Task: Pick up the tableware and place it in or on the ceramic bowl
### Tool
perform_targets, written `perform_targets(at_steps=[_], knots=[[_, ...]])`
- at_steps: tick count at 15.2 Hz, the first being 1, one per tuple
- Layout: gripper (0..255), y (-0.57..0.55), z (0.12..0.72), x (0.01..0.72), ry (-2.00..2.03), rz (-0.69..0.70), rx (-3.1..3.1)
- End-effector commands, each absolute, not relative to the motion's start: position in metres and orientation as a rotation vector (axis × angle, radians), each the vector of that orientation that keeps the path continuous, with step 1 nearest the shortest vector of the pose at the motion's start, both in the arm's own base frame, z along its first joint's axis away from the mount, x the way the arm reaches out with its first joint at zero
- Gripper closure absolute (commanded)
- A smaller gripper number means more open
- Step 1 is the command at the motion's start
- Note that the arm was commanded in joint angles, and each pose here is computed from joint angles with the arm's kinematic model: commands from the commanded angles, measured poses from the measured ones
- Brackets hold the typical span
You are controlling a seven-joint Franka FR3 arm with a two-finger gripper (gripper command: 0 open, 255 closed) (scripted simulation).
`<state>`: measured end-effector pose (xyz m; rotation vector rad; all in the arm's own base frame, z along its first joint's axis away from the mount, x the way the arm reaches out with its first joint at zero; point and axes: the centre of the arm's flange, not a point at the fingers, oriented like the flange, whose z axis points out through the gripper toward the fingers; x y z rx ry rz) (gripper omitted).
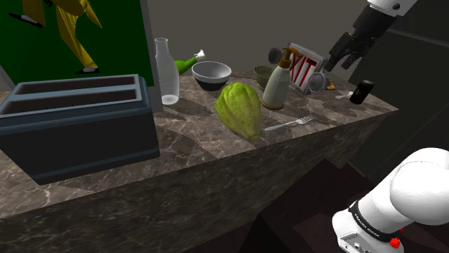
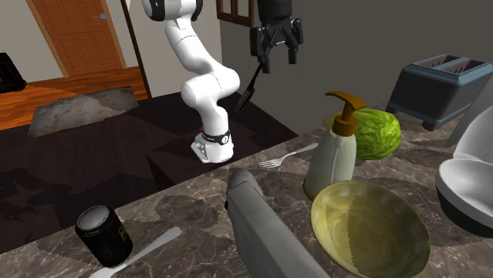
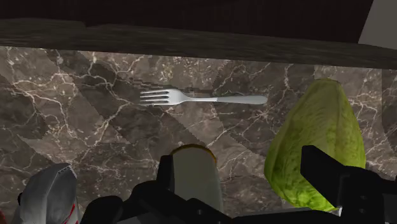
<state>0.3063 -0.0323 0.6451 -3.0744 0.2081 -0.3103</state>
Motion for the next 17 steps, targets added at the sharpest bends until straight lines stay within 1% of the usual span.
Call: perform_targets(at_steps=[1,9,17], knots=[[0,-0.032,0.645,0.306,0.208,-0.31,-3.074],[0,-0.049,0.546,0.347,-0.693,-0.152,-3.054],[0,-0.051,0.445,0.384,-1.556,0.023,-2.767]])
